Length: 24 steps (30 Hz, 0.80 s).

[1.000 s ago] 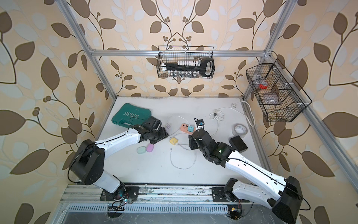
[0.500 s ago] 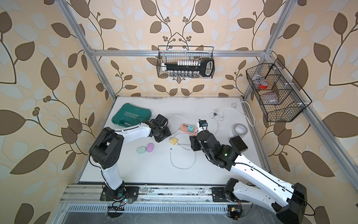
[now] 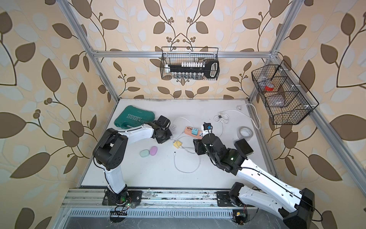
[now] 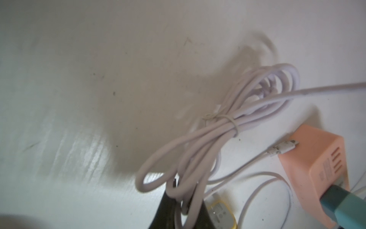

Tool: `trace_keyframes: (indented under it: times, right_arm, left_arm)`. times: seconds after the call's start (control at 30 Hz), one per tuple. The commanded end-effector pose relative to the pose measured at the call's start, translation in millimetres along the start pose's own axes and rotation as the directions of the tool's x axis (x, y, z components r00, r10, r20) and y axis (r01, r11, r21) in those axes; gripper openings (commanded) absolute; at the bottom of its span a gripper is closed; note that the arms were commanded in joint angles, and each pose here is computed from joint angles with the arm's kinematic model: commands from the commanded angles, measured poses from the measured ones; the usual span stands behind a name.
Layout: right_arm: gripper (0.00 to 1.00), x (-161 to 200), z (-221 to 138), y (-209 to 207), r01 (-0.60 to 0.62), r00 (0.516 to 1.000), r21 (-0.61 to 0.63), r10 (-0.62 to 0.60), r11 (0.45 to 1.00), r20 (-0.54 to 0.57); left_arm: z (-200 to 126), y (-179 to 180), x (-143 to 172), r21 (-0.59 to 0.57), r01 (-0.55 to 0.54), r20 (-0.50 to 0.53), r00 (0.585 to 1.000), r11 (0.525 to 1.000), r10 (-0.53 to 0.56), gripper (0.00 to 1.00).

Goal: Charge the bluetooth headset
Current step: Pick up the charging cable from the center of the board.

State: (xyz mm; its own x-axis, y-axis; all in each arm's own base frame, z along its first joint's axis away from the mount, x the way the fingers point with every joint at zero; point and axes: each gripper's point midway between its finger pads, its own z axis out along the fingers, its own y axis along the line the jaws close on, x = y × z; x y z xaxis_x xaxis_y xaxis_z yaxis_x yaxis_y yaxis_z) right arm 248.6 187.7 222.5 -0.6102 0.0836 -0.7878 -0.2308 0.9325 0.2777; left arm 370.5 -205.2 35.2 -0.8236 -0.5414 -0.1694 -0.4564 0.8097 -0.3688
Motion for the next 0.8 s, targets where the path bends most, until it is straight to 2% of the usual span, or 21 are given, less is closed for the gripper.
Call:
trace_keyframes:
  times: [0.0,0.2,0.43,0.6,0.77]
  right_arm:
    - [0.57,6.7,1.8,1.6,0.006,1.0,-0.011,-0.006,1.0,-0.021]
    - [0.57,9.1,3.1,4.3,0.012,0.999,-0.022,-0.013,1.0,-0.033]
    - [0.58,10.1,4.4,13.9,0.049,0.997,-0.069,-0.053,0.996,-0.05]
    - [0.63,10.7,5.1,37.1,0.118,0.988,-0.175,-0.134,0.978,-0.082]
    - [0.66,12.9,6.3,67.9,0.167,0.97,-0.317,-0.213,0.933,-0.114]
  left_arm:
    - [-24.7,-6.2,-19.2,0.011,-0.022,0.06,0.998,1.0,0.022,0.07]
    - [-62.0,-6.1,-43.4,0.027,-0.045,0.111,0.993,0.999,0.042,0.0]
    - [-113.4,-14.5,-67.0,0.037,-0.17,0.17,0.972,0.985,0.162,0.0]
    - [-140.2,-27.4,-68.0,0.053,-0.286,0.158,0.948,0.957,0.275,0.0]
    - [-160.1,-40.0,-59.2,0.093,-0.39,0.115,0.918,0.916,0.379,0.0]
